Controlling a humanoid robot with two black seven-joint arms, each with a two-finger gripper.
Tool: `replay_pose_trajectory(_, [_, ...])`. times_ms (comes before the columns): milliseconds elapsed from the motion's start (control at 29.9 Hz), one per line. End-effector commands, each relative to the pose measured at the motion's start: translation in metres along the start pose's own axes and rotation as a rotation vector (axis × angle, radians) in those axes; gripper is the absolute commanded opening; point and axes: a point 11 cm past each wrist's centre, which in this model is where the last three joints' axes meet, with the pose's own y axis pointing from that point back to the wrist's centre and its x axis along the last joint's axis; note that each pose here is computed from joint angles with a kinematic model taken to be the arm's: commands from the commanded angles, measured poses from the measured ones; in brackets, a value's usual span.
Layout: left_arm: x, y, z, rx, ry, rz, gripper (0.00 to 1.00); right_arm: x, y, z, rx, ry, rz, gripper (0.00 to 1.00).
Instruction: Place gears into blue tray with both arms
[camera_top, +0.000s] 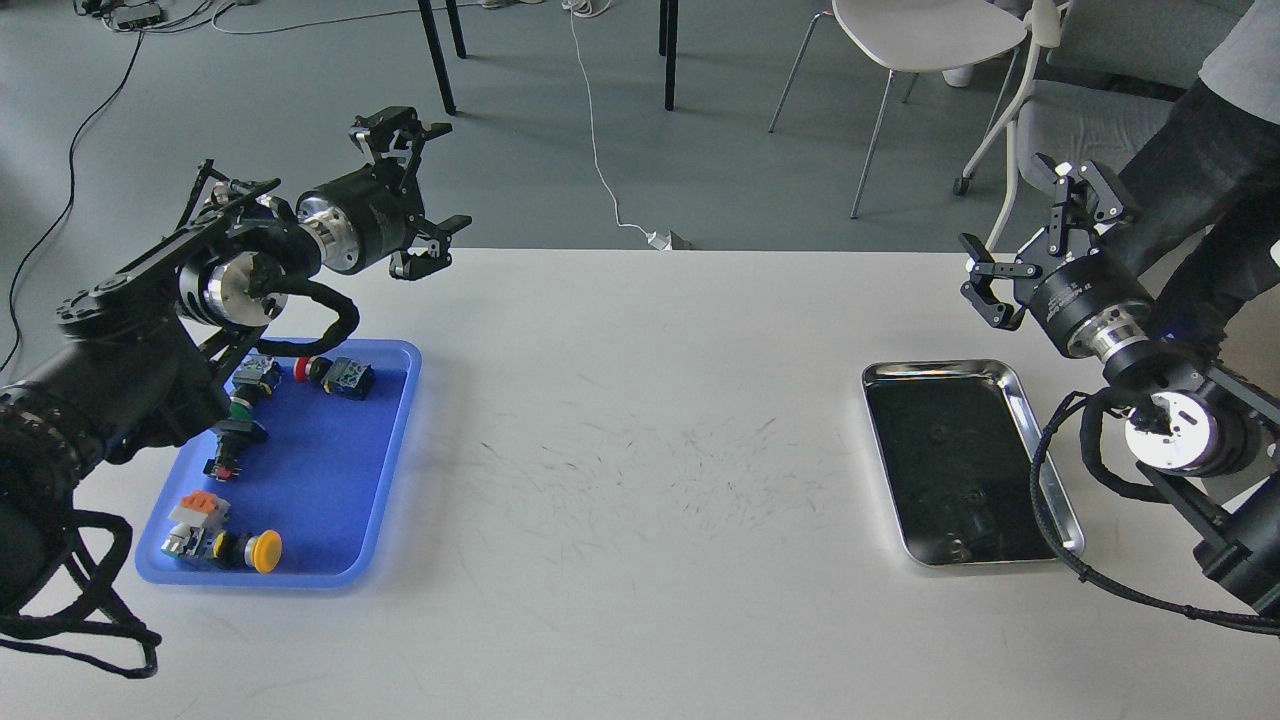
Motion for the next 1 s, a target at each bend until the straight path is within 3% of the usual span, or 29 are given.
replay_pose_trajectory(0, [0.001, 0.001, -0.004, 0.007, 0.003, 0.001, 0.99, -0.001, 0.0, 0.001, -0.001, -0.003, -0.002, 0.99])
replay_pose_trajectory(334, [0.017, 0.012, 0.0, -0.05, 0.017, 0.018, 0.99, 0.0, 0.0, -0.002, 0.004, 0.0, -0.001, 0.99])
replay_pose_trajectory(568, [0.013, 0.018, -0.002, 0.021, 0.006, -0.077, 0.99, 0.0, 0.0, -0.002, 0.004, 0.002, -0.004, 0.99])
replay_pose_trajectory(969, [0.018, 0.017, 0.006, 0.015, 0.081, -0.019, 0.99, 0.0, 0.0, -0.002, 0.003, 0.001, -0.003, 0.99])
